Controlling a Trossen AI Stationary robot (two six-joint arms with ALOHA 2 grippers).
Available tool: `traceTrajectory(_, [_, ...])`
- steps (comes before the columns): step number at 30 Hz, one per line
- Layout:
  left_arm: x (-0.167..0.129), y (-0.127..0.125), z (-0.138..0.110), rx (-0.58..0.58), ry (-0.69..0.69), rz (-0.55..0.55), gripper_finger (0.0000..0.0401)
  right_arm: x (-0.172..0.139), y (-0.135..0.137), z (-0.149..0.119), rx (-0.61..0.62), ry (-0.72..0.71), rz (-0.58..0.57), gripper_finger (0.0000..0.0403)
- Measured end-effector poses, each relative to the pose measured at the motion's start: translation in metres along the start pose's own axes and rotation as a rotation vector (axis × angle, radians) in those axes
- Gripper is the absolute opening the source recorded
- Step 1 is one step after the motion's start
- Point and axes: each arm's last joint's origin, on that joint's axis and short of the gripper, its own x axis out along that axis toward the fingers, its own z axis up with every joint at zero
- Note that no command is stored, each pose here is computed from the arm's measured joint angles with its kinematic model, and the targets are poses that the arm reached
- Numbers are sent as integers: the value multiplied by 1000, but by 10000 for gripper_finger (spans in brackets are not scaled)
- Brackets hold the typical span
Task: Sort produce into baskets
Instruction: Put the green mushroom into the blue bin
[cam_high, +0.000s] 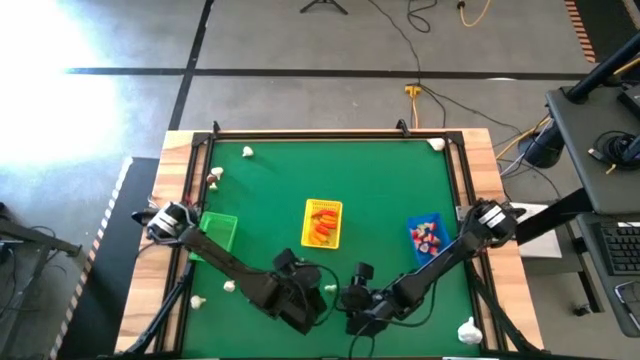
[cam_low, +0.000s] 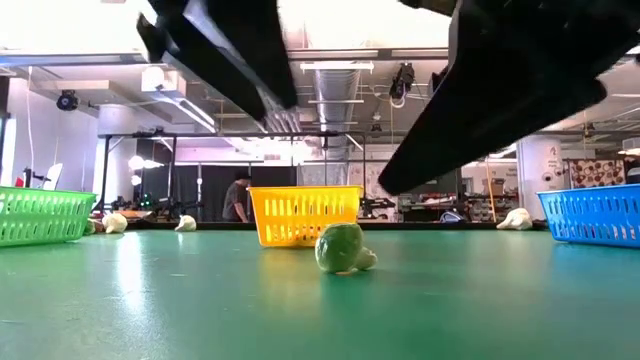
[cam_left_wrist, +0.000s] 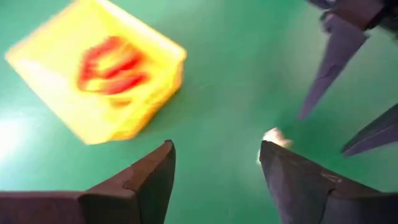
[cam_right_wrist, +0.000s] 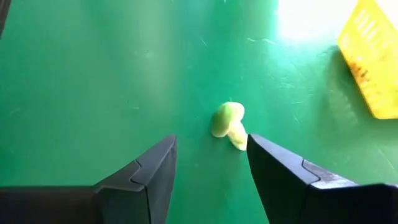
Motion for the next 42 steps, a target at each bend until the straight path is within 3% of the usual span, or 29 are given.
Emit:
traceTrajectory(5, [-13,10,6,96,50,97,221,13,-5,4,-3,-13,7,190])
traceTrajectory(14, [-19,8,-8,19,81,88,217,32,-9,7,-48,-43,50,174])
traceTrajectory(22, [-22,16,-21,66,211,138,217,35,-14,10,-18,-37,34,165])
traceTrajectory(26, [-22,22,-36,72,333,174,217,37,-18,9,12,-19,23,179])
traceTrajectory(30, [-19,24,-60,42,365,190,217,40,-25,6,-50,2,-4,183])
traceTrajectory(34, [-11,21,-87,-60,389,145,217,45,-30,1,-73,22,-7,172])
traceTrajectory(37, [-4,13,-102,-147,390,41,217,50,-29,-4,-67,56,30,159])
traceTrajectory(42, [4,7,-110,-221,362,-67,217,54,-29,-8,-26,67,33,132])
